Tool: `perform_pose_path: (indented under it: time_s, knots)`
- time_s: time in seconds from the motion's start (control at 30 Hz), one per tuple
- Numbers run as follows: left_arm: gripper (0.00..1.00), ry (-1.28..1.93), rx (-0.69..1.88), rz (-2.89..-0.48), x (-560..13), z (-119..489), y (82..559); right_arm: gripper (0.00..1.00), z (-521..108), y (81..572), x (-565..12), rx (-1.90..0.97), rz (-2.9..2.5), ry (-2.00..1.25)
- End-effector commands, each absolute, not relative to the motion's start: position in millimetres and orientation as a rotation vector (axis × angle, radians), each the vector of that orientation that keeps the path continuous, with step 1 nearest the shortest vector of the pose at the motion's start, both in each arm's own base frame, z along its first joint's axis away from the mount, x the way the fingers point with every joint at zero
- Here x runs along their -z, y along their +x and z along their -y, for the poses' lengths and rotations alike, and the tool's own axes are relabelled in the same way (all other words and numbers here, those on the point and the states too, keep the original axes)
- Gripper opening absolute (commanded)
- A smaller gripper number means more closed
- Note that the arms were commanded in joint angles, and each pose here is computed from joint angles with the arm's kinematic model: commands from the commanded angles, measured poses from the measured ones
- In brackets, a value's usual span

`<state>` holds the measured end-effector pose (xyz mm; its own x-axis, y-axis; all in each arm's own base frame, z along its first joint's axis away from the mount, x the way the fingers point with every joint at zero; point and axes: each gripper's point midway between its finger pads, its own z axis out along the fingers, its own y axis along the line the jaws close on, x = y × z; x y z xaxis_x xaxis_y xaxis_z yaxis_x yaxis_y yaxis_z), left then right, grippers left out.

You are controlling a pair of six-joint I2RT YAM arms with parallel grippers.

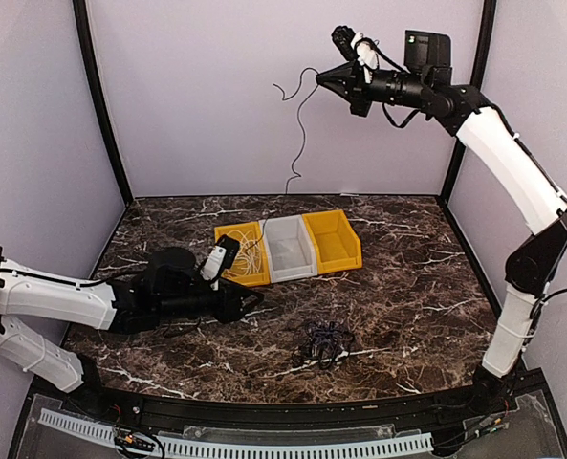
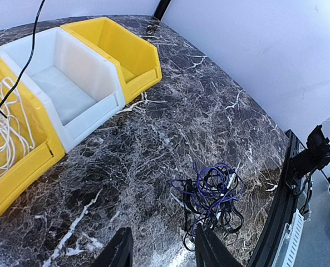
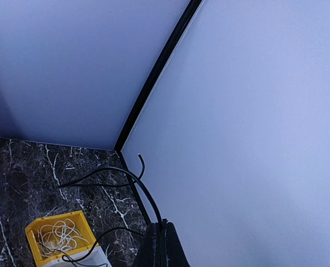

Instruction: Untangle the cables

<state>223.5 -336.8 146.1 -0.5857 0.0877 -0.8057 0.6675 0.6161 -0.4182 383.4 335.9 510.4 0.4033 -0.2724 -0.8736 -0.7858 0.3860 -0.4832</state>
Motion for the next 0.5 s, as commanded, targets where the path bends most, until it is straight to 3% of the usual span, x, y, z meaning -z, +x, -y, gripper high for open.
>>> perform_pose_path:
  time_s: [0.0,0.23,0.47]
  knots:
    - [0.4,0.478,0.9,-2.034,-158.2,310.2,225.7,0.0,-339.4,400.3,-522.4,-0.412,-1.107,-1.114]
    - [0.41,0.392,0.806,-2.006,-166.2,282.4,229.8,0.0,-348.6,423.4,-495.4,-0.405,-1.161,-1.11]
    - [0.43,0.366,0.755,-2.027,-157.2,273.3,234.9,0.0,-334.2,399.7,-555.8,-0.384,-1.049,-1.055]
